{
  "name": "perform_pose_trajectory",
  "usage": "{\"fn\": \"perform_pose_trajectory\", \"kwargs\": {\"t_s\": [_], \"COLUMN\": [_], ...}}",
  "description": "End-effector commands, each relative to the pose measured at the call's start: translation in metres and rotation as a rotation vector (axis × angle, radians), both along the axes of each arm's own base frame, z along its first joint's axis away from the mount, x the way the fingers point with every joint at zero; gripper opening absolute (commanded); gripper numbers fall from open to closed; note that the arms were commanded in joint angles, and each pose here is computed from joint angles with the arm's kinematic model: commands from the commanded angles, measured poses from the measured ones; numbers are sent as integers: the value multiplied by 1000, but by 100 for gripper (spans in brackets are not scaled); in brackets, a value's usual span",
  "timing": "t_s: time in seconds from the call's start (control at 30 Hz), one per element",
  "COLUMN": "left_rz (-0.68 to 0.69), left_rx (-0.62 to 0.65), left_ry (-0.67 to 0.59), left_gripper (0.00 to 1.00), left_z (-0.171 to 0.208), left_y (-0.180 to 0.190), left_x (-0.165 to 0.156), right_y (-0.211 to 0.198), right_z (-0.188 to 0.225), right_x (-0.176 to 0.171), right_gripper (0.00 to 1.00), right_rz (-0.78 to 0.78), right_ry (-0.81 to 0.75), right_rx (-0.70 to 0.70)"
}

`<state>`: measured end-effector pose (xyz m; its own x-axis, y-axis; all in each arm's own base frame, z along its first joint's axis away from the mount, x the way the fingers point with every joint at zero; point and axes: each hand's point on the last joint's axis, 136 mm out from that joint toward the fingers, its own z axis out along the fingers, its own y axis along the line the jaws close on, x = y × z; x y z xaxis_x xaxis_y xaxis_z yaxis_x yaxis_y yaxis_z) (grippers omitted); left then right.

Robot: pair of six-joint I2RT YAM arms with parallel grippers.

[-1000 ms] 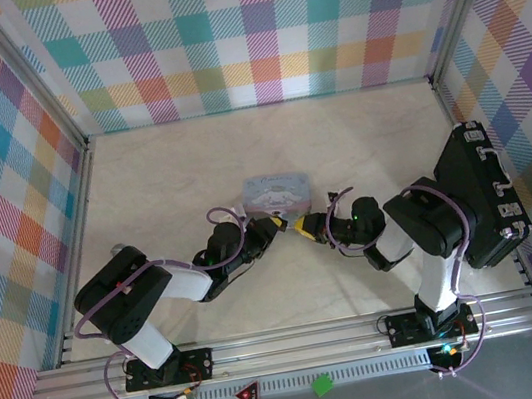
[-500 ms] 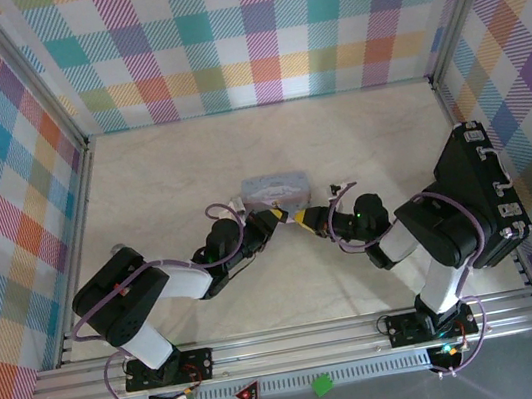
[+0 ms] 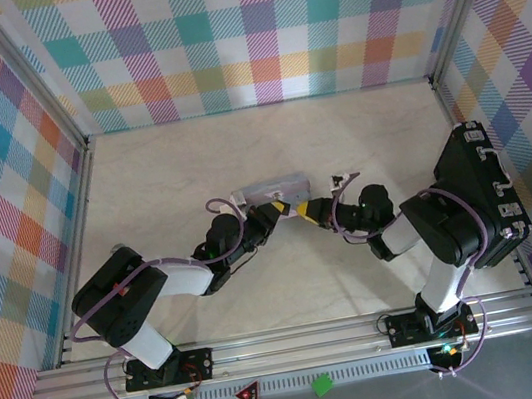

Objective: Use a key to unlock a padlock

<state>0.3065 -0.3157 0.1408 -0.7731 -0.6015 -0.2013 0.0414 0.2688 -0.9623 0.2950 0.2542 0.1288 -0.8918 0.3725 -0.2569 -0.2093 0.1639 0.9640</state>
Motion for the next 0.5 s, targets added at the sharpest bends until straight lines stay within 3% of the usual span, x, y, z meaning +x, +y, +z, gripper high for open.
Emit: {"fn": "perform_pose_trajectory", "kwargs": {"t_s": [0.0, 0.47], "left_rz": [-319, -347], "left_rx": [-165, -172], "left_ry": [-124, -128], "left_gripper": [0, 0], "left_z": [65, 66], "left_y": [-46, -51], "left_x": [-50, -51], "right_y": [13, 22], "right_z": [32, 50], "right_x": [10, 5], "right_gripper": [0, 0], "right_rz": [37, 131], "right_ry": [-134, -321], "right_rx": [43, 17]}}
